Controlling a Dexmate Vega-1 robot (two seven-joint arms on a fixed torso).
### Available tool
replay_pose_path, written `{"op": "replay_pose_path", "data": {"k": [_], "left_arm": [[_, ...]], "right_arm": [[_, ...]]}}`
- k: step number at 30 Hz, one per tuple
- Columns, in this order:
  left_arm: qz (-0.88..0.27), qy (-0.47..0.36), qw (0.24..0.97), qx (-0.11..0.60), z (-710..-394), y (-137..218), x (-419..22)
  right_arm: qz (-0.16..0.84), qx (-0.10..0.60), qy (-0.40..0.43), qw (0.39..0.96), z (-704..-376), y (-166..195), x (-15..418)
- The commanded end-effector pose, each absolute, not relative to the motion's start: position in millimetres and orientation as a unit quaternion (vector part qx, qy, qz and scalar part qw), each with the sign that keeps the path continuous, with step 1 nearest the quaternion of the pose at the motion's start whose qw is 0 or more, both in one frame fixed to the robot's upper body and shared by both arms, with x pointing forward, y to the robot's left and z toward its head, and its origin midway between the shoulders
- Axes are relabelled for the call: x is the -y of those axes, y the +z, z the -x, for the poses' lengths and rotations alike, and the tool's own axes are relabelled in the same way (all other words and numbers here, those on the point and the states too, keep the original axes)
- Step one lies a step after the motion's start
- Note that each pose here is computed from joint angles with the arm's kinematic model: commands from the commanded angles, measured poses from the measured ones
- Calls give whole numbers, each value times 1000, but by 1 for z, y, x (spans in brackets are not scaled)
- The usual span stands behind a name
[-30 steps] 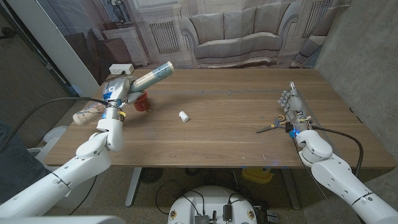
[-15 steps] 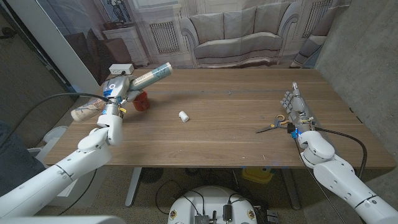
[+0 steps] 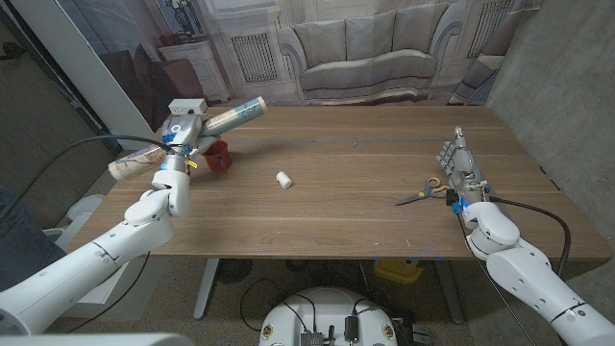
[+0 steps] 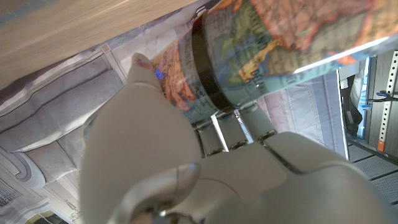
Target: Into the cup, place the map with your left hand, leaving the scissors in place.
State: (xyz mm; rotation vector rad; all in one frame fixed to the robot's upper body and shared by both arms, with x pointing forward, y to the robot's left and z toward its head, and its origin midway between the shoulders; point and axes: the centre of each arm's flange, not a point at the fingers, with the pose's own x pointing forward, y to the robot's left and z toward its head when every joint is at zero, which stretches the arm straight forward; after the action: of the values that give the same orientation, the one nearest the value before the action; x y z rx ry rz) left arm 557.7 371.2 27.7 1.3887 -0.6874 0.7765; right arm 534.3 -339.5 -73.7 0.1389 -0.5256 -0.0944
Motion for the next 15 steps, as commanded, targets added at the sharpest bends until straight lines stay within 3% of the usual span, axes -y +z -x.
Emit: {"op": "replay_pose_path", "data": {"k": [1, 15], "left_arm": [[-623, 337, 636, 306, -571, 34, -370], [-646, 315, 629, 297, -594, 36, -363]], "right_arm": [[-72, 256, -54, 962, -531, -78, 342], [-79, 251, -68, 962, -524, -86, 345]]}}
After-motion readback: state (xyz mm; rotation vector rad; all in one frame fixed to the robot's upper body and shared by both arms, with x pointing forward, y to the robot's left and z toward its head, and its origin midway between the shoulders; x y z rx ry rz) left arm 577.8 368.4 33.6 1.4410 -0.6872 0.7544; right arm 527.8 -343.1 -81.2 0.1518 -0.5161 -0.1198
